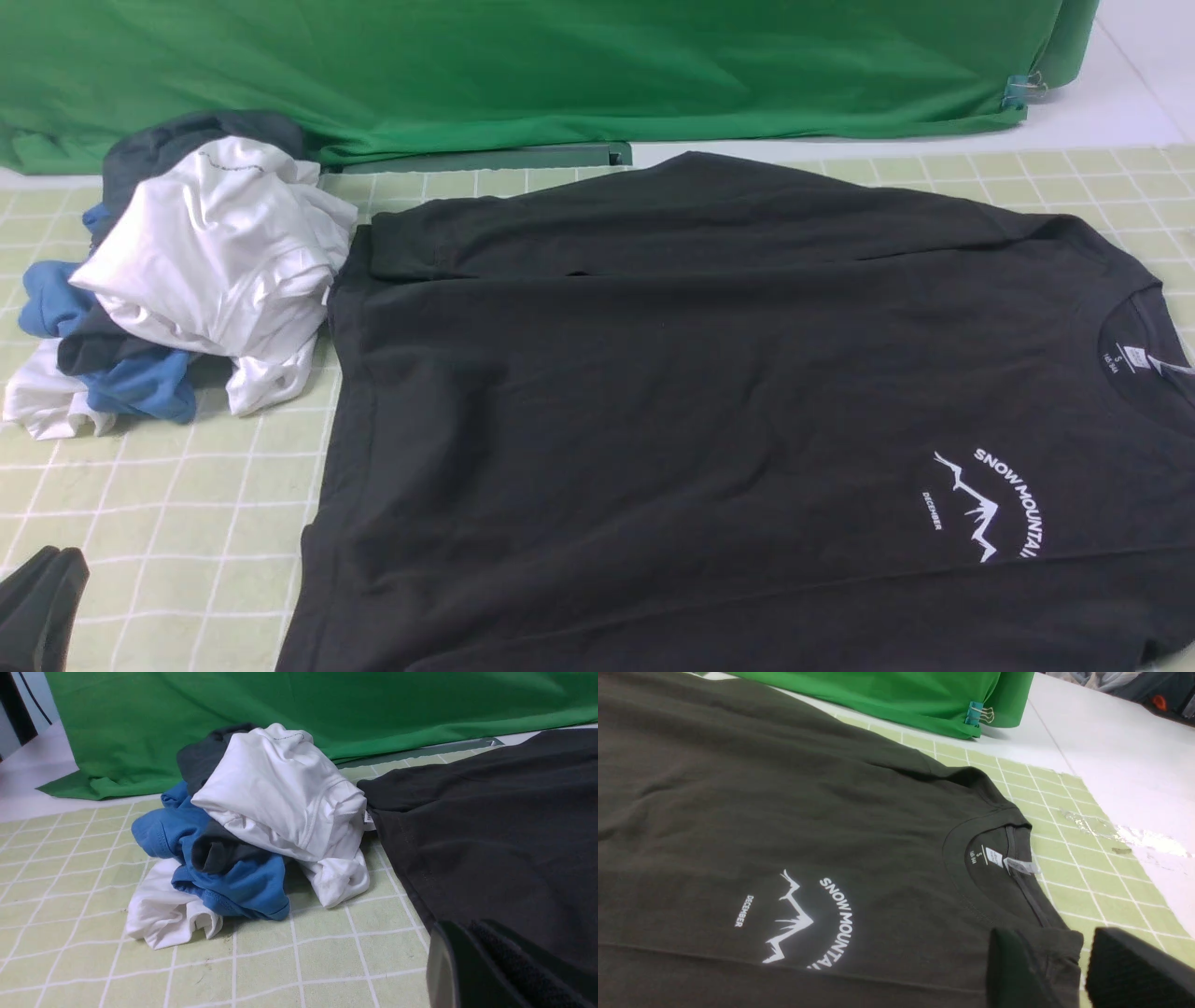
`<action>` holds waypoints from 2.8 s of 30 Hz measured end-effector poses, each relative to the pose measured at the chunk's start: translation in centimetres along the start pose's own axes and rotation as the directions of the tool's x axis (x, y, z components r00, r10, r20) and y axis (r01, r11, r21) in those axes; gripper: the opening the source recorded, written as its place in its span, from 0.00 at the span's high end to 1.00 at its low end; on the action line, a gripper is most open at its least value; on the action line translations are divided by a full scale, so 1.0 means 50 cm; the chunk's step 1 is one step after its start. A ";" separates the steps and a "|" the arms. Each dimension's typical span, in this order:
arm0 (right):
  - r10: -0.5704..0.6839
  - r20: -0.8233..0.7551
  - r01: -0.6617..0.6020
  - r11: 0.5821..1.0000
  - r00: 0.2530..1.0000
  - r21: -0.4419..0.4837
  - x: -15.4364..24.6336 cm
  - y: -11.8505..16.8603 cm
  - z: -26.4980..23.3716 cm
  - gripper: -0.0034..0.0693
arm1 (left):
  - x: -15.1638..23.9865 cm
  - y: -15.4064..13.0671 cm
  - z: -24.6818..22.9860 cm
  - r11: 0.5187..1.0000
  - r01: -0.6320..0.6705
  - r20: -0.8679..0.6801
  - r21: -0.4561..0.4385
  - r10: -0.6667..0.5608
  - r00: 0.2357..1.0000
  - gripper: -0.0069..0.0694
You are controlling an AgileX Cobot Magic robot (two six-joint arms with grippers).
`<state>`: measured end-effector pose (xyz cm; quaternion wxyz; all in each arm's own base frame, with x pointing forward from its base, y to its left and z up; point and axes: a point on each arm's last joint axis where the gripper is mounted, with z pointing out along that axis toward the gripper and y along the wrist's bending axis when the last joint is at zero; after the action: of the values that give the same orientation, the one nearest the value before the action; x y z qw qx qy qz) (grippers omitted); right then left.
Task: Fold a long-sleeved shirt over a green coffee tablecloth.
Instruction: 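Grasp the left edge of the dark T-shirt lying flat on the table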
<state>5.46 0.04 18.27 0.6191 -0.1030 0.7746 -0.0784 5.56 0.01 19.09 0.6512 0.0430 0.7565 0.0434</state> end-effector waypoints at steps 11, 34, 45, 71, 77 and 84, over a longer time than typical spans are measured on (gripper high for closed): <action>0.000 0.000 0.000 1.000 1.000 0.000 0.000 0.000 0.000 0.62 | 0.000 0.000 0.000 1.000 0.000 0.000 0.000 0.000 1.000 0.89; 0.000 0.000 0.000 1.000 1.000 0.000 0.000 0.000 0.000 0.62 | -0.063 0.021 -0.012 0.876 0.477 0.357 0.068 -0.468 0.809 0.89; 0.028 0.056 -0.029 1.000 0.998 0.011 -0.010 -0.002 0.000 0.62 | -0.139 0.051 -0.062 0.716 0.620 0.647 0.322 -0.644 0.408 0.89; 0.559 0.178 -0.529 0.827 0.810 -0.189 -0.191 -0.035 -0.050 0.93 | -0.160 -0.081 0.228 0.897 0.386 -0.831 0.215 -0.040 0.555 0.91; 0.311 -0.120 -0.332 0.910 0.943 -0.249 -0.273 -0.025 -0.010 0.95 | -0.117 -0.178 0.227 0.897 0.216 -0.841 0.386 0.247 0.481 0.91; 0.161 -0.320 -0.270 0.904 0.933 -0.332 -0.269 0.008 0.040 0.95 | -0.068 -0.234 0.231 0.886 0.137 -0.851 0.443 0.368 0.374 0.84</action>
<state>10.24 3.89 30.41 0.4751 -0.1182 0.8630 0.1248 17.37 -11.90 19.28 0.0865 0.2132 0.9709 -0.0667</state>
